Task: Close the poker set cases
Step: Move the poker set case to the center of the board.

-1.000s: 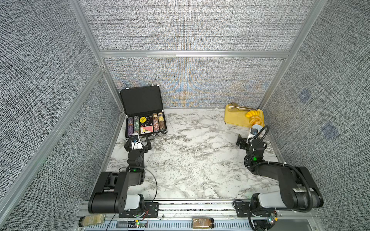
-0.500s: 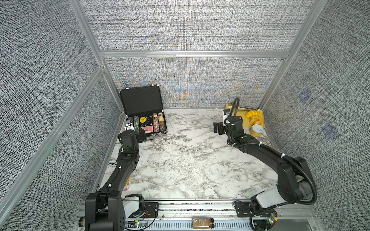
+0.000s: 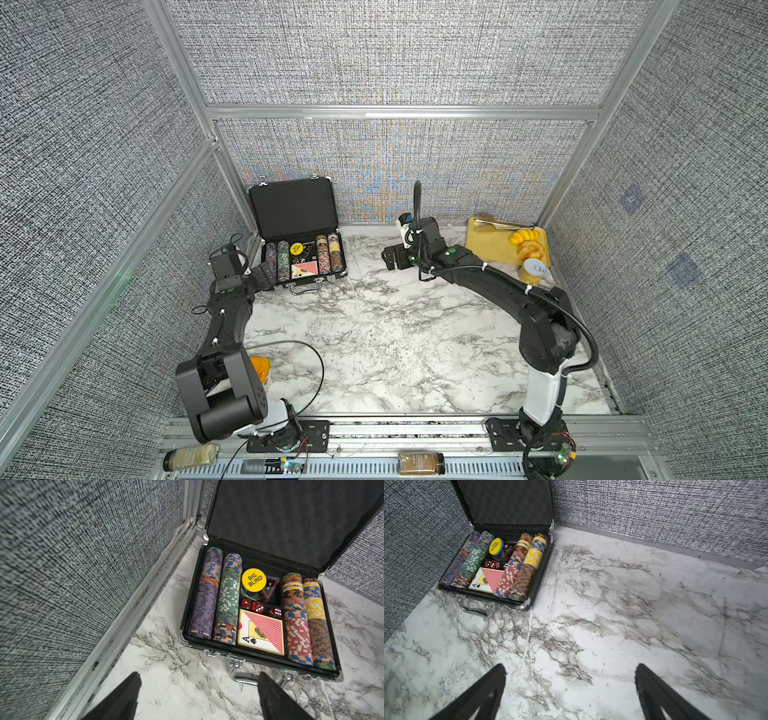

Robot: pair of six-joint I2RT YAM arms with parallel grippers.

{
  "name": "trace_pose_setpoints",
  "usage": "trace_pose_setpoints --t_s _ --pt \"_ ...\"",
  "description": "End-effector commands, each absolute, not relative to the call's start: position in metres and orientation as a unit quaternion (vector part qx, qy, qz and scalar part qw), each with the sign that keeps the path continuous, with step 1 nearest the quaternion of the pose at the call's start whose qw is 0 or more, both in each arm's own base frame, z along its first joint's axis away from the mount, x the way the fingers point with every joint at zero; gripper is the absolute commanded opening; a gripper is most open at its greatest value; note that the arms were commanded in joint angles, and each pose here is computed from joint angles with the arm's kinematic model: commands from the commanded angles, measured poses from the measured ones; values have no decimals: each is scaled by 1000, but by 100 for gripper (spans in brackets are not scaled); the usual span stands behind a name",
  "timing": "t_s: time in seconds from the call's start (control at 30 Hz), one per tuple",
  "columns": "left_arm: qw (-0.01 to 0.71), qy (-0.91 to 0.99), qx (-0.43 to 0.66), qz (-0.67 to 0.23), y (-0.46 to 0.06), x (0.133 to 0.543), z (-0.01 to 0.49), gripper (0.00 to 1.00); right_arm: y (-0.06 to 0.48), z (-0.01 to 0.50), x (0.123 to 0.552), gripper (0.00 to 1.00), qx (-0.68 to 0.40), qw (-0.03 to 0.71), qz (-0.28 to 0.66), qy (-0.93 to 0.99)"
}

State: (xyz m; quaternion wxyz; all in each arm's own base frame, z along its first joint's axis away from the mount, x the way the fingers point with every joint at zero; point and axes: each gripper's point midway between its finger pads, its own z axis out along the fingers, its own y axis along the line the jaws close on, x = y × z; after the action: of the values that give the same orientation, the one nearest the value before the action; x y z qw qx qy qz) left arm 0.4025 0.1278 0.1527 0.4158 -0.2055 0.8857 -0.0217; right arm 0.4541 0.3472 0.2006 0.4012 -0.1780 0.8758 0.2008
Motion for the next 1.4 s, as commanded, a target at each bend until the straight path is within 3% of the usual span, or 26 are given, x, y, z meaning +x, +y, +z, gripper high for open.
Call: trace_pose_setpoints --t_s 0.0,0.27,0.6,1.27,1.37 --pt "378 898 -214 -71 126 405 134 86 376 191 443 99 -184 358 229 887" --pt "288 921 -235 -120 140 427 84 78 432 153 457 98 -194 322 244 894" --pt "290 922 -218 -136 142 448 75 73 464 119 496 82 -172 331 251 893" --pt "259 930 -216 -149 148 458 41 58 493 64 511 72 -155 347 260 888" --pt "254 930 -219 -149 149 459 37 54 491 55 512 66 -138 344 250 895"
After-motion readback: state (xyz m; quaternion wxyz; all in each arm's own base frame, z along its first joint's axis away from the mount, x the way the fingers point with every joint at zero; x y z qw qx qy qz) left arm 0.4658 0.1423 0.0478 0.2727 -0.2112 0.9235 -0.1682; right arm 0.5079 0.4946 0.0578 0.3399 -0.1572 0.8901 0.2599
